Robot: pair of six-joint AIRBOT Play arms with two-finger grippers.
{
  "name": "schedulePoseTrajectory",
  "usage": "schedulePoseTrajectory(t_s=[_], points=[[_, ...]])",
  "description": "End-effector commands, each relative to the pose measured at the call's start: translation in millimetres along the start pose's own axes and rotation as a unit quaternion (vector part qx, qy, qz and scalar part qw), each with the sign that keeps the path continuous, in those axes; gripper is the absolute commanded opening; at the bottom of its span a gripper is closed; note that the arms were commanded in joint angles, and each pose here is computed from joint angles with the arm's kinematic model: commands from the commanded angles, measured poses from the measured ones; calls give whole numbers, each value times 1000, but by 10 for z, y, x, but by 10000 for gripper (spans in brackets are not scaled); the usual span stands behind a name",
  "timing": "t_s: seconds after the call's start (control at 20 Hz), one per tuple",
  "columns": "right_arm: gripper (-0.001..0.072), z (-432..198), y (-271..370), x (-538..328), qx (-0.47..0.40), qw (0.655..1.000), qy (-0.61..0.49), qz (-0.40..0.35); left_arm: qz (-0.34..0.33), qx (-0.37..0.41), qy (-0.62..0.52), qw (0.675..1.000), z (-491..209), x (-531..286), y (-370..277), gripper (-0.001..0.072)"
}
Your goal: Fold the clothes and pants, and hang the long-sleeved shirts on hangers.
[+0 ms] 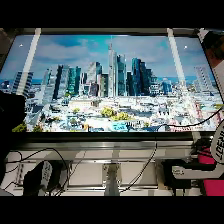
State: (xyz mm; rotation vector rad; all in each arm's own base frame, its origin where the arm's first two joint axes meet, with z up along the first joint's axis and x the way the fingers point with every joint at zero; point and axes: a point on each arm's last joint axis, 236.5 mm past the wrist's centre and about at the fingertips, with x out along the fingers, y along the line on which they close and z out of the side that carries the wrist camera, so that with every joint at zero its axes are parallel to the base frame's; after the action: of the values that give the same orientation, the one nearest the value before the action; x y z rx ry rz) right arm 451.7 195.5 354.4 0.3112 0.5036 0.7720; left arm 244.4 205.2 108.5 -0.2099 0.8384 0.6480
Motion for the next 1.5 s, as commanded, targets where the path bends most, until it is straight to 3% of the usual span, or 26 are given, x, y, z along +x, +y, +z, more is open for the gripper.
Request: schedulePoseTrajectory(t_s=[0.0,0.45,0.5,0.6,0.65,1.2,1.45], points=[[18,5,6,-5,0,1000,-1,0,2,1,-2,1000,13,17,12,9],[18,5,6,-5,0,1000,-1,0,93,66,-44,993,242,-24,422,10],[18,5,6,-5,0,1000,-1,0,91,67,-59,992,318,-14,406,116],[19,5,6,-5,0,1000,-1,0,87,70,-73,991,400,41,381,669],[18,6,5,-5,0,1000,-1,0,86,71,-68,991,392,96,377,700],[18,5,6,-5,0,1000,-1,0,62,94,-22,993,306,992,235,701],[18,5,6,-5,0,1000,-1,0,94,153,4,984,215,1212,382,700]])
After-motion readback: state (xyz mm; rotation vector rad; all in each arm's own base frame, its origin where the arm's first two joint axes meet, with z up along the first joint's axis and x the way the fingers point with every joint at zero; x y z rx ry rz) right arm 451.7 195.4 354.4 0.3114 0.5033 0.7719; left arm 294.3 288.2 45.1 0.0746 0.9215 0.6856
